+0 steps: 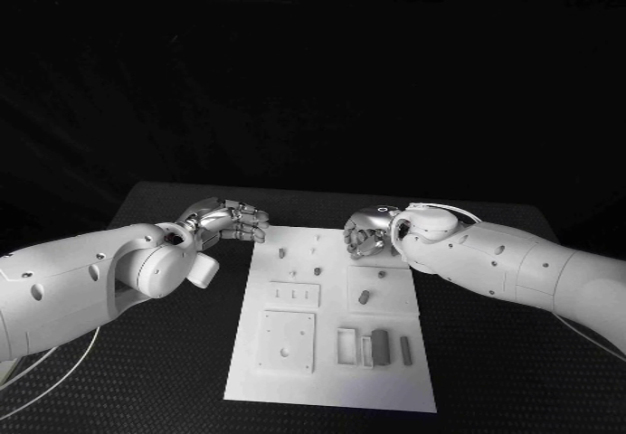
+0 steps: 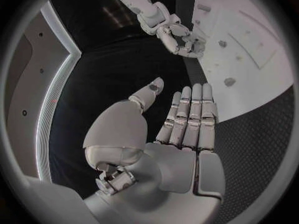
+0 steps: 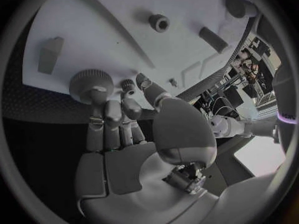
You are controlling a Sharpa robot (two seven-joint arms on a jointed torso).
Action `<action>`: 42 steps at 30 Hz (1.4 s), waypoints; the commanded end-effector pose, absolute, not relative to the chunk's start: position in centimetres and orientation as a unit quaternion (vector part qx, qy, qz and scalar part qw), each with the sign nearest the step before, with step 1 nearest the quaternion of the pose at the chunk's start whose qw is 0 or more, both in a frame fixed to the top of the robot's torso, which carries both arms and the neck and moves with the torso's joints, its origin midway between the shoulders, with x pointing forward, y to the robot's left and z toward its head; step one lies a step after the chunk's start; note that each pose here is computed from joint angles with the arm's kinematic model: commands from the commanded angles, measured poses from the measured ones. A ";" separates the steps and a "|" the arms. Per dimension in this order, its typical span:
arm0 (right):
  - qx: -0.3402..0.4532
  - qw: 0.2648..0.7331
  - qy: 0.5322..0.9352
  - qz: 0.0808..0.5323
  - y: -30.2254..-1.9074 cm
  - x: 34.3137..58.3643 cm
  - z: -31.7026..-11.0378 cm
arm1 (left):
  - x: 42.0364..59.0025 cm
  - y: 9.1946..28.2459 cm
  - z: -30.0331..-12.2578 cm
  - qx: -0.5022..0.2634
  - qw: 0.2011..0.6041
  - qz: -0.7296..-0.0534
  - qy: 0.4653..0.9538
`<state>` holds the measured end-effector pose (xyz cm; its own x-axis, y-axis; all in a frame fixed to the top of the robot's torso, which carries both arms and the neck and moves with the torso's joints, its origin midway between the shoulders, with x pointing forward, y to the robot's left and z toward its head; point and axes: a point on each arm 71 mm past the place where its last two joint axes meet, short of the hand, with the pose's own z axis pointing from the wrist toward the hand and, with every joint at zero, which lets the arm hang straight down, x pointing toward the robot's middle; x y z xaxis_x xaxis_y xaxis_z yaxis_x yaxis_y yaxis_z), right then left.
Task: Assemble the parts on the task board
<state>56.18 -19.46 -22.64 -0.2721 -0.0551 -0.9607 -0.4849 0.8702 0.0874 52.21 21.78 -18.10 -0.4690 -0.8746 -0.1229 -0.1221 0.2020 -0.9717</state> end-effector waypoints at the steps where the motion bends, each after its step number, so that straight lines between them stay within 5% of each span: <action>1: -0.181 0.571 0.782 0.172 -19.7 56.1 -23.0 | 52.2 21.6 -18.0 -0.359 0.359 -0.521 0.686; 42: -0.191 0.570 0.782 0.164 -19.5 55.6 -23.4 | 52.3 21.6 -18.1 -0.357 0.355 -0.521 0.689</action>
